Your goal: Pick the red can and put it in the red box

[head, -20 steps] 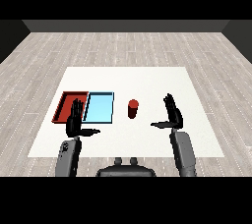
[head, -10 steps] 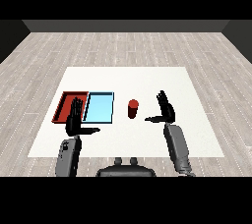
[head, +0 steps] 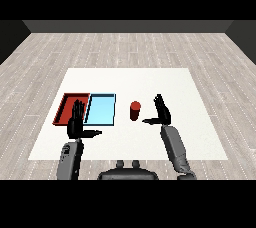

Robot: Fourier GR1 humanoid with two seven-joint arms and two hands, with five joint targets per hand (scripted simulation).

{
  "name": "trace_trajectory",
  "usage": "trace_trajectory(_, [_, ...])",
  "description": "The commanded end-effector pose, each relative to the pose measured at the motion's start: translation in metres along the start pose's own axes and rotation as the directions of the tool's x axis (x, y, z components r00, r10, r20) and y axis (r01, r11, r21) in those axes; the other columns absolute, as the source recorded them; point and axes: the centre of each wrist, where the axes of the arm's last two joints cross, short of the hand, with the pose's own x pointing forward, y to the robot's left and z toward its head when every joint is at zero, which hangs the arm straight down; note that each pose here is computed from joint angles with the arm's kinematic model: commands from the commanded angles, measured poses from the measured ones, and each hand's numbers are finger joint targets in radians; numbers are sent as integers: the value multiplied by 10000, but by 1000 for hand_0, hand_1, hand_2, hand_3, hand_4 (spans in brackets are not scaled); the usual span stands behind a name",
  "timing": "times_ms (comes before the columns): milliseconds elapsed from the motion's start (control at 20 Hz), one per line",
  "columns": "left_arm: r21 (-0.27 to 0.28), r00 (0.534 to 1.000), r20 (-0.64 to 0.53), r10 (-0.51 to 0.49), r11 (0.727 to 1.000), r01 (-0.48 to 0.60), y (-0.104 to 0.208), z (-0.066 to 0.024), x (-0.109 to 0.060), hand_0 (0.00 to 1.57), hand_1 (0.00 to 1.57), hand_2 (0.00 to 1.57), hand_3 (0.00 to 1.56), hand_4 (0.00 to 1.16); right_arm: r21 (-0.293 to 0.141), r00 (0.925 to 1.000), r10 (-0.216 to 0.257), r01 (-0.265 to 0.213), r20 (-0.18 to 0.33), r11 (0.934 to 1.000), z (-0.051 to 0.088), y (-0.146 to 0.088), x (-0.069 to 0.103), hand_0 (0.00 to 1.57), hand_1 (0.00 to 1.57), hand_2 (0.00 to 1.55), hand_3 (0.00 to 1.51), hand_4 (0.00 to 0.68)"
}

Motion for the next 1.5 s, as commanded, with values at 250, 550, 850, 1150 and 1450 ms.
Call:
trace_trajectory(250, [-257,9999,77,126,9996,-124,167,52,-30,0,0,0,0,0,-248,9966,-693,683,-436,9974,-22,304,-283,0,0,0,0,0])
trace_trajectory(550, [-40,9999,111,104,9999,-103,148,-45,-34,0,0,0,0,0,-147,9949,-881,875,-487,9961,-106,416,-326,0,0,0,0,0])
trace_trajectory(850, [-124,9998,103,161,9998,-160,105,-131,-48,0,0,0,0,0,246,9922,-1029,1048,-698,9942,-200,625,-366,0,0,0,0,0])
trace_trajectory(1150, [-151,9992,163,375,9992,-372,-34,-109,-13,0,0,0,0,0,117,9910,-1096,1108,-773,9938,-339,641,-333,0,0,0,0,0])
trace_trajectory(1450, [-386,9991,328,283,9989,-270,-15,12,49,0,0,0,0,0,-123,9907,-997,990,-923,9950,-365,728,-451,0,0,0,0,0])
